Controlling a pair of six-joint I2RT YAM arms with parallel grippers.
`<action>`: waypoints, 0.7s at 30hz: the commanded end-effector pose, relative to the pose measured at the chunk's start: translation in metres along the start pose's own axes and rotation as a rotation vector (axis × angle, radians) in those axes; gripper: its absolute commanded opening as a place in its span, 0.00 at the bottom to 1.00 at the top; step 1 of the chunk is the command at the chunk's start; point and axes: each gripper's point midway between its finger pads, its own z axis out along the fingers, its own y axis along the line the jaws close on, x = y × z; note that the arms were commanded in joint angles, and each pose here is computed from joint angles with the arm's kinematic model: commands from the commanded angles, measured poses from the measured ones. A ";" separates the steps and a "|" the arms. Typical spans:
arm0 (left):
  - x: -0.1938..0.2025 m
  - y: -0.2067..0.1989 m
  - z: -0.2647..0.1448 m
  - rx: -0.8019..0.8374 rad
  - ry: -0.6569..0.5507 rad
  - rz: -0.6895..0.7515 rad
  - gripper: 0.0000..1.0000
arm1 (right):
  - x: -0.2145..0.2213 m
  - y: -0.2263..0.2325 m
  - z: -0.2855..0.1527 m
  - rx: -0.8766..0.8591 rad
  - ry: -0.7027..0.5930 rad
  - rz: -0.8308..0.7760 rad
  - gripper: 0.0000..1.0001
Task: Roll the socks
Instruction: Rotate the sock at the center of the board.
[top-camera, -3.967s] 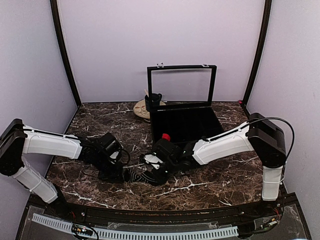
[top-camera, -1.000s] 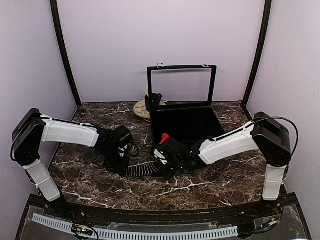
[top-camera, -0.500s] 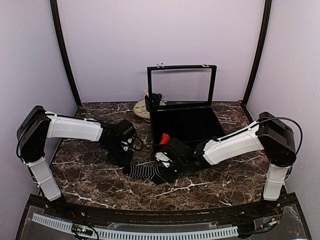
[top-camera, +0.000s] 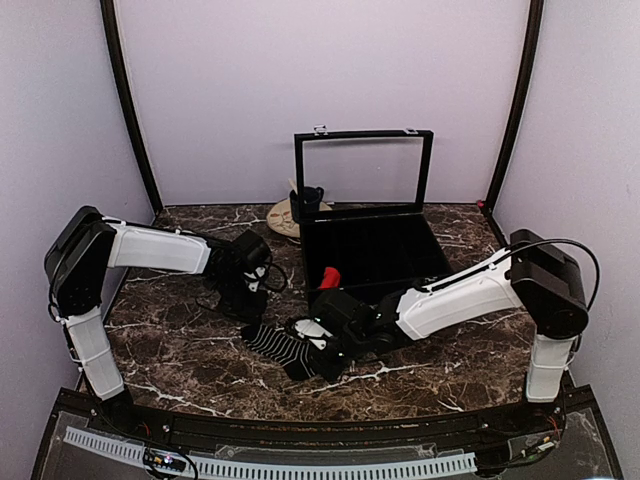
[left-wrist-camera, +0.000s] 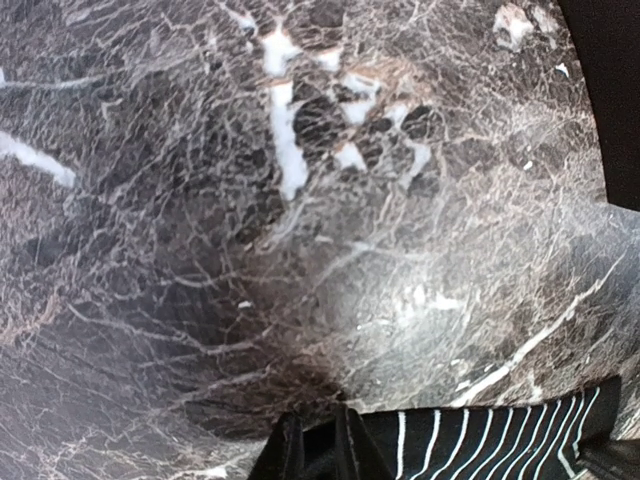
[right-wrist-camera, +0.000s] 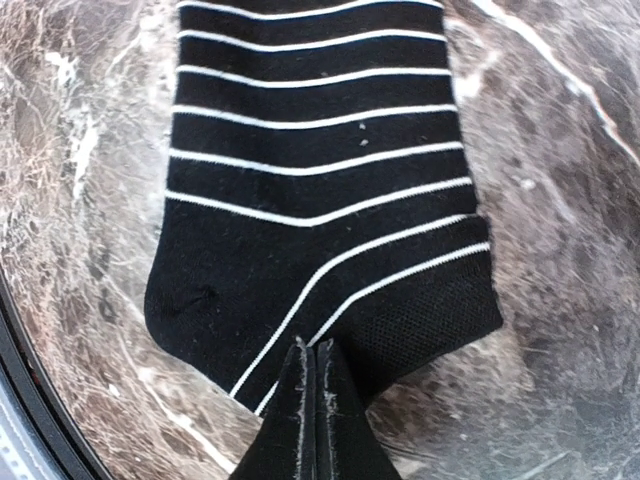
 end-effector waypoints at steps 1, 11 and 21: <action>-0.004 -0.001 0.007 0.011 -0.002 0.012 0.14 | 0.014 0.015 0.012 -0.033 0.066 -0.018 0.00; -0.017 -0.017 0.015 0.090 -0.032 0.039 0.14 | -0.007 0.041 0.025 -0.076 0.050 -0.057 0.00; -0.051 -0.023 0.003 0.103 -0.101 0.059 0.14 | -0.037 0.056 0.040 -0.071 0.011 -0.070 0.07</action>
